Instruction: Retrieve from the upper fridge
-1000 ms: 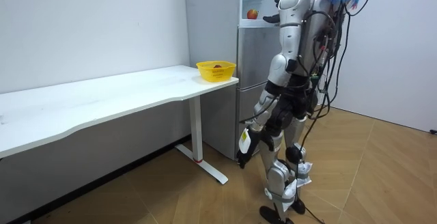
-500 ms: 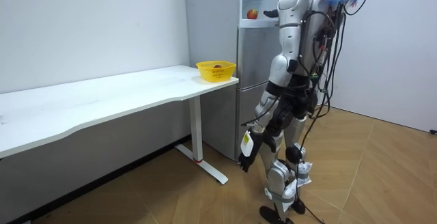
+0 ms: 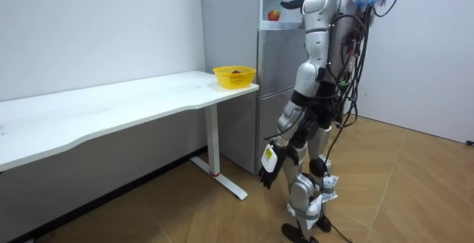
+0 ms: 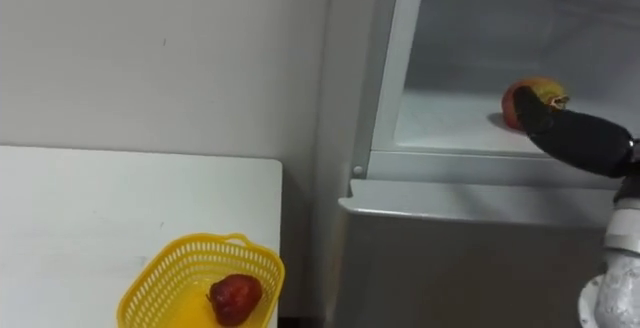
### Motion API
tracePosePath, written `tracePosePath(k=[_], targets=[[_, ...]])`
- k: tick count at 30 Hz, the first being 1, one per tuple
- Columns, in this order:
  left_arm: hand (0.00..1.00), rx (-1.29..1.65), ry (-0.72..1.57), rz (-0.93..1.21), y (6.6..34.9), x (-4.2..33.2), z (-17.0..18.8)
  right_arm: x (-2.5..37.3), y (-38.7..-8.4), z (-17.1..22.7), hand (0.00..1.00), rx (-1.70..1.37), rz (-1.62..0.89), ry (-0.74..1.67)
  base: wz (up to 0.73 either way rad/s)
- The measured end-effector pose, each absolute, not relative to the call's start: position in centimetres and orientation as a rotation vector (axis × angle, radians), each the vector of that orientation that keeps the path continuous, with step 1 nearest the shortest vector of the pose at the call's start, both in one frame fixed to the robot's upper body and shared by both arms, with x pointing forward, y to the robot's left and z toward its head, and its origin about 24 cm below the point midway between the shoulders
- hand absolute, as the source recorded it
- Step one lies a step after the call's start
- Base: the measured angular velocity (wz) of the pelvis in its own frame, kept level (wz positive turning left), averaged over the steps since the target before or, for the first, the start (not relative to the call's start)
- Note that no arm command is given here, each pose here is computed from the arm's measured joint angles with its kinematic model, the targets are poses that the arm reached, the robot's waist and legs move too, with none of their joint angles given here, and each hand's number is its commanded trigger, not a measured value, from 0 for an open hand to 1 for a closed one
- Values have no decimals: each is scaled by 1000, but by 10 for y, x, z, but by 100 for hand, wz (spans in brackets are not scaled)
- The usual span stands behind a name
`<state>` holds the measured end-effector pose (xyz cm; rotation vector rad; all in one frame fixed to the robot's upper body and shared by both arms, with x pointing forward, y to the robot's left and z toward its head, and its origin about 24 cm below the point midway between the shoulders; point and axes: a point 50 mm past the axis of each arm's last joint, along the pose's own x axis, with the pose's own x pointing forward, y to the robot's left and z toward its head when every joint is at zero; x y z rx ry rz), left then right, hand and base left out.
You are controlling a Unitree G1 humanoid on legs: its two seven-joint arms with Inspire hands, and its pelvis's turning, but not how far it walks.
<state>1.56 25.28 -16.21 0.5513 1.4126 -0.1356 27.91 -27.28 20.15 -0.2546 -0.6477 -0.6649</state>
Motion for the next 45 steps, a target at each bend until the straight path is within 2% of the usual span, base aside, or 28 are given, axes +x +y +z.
tracePosePath(k=[10, 18, 22, 45], targets=[[0, 553, 1435, -119, 255, 10, -161, 310, -299, 204, 0, -203, -678, -489, 7], [0, 549, 1370, -86, 260, 16, -154, 319, -296, 222, 0, -199, -631, -516, 2], [0, 546, 1365, -64, 263, 16, -153, 324, -309, 218, 0, -232, -613, -446, 14], [0, 515, 1436, -40, 272, 4, -151, 345, -326, 204, 0, -363, -503, -207, 1]])
